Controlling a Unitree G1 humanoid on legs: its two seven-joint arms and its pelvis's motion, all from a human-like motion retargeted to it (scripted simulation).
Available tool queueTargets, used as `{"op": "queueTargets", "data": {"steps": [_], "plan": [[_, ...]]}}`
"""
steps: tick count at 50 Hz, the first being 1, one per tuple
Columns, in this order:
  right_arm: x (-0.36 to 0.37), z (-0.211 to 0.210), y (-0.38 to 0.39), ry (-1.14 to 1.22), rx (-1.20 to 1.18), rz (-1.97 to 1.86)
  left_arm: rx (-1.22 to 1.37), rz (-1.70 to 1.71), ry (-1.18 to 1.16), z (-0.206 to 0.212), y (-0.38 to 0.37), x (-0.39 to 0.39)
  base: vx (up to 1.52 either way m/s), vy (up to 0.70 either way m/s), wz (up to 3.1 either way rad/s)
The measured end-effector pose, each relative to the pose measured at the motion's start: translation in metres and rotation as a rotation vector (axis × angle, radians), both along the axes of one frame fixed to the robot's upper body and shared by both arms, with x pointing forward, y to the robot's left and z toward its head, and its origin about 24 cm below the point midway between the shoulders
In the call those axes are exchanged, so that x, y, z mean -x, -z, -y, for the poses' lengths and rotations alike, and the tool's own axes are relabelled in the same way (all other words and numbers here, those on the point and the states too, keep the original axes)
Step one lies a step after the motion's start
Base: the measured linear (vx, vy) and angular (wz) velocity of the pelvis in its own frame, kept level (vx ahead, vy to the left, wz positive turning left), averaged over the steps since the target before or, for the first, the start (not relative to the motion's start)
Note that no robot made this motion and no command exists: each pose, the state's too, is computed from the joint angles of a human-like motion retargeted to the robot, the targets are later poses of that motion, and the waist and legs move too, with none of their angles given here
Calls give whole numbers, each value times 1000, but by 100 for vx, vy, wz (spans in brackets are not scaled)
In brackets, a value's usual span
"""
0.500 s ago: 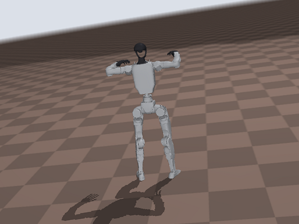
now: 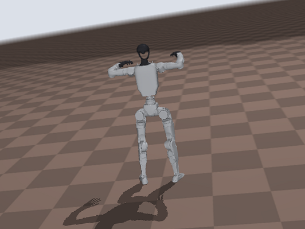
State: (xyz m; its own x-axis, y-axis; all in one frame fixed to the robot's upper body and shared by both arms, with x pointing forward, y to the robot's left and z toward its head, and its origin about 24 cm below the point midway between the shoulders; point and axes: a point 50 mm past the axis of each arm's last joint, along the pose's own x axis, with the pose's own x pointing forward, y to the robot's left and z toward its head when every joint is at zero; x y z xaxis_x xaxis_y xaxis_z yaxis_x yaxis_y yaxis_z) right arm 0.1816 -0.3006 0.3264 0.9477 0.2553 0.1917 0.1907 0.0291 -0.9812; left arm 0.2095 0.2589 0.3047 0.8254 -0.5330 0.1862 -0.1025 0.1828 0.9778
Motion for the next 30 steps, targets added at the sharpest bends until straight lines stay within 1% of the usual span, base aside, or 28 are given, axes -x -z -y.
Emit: {"op": "queueTargets", "data": {"steps": [12, 18, 23, 30], "plan": [[4, 4, 0, 9, -14, 19, -24, 45, -13, -3, -1, 1, 0, 0, 0], [13, 11, 10, 20, -74, 90, 96, 181, -34, -15, -1, 13, 0, 0, 0], [16, 18, 46, 29, -191, 48, 227, 205, -90, -30, 20, 25, 0, 0, 0], [17, 25, 138, 82, -425, -221, 289, 84, -182, -43, 70, 25, 0, 0, 0]]}}
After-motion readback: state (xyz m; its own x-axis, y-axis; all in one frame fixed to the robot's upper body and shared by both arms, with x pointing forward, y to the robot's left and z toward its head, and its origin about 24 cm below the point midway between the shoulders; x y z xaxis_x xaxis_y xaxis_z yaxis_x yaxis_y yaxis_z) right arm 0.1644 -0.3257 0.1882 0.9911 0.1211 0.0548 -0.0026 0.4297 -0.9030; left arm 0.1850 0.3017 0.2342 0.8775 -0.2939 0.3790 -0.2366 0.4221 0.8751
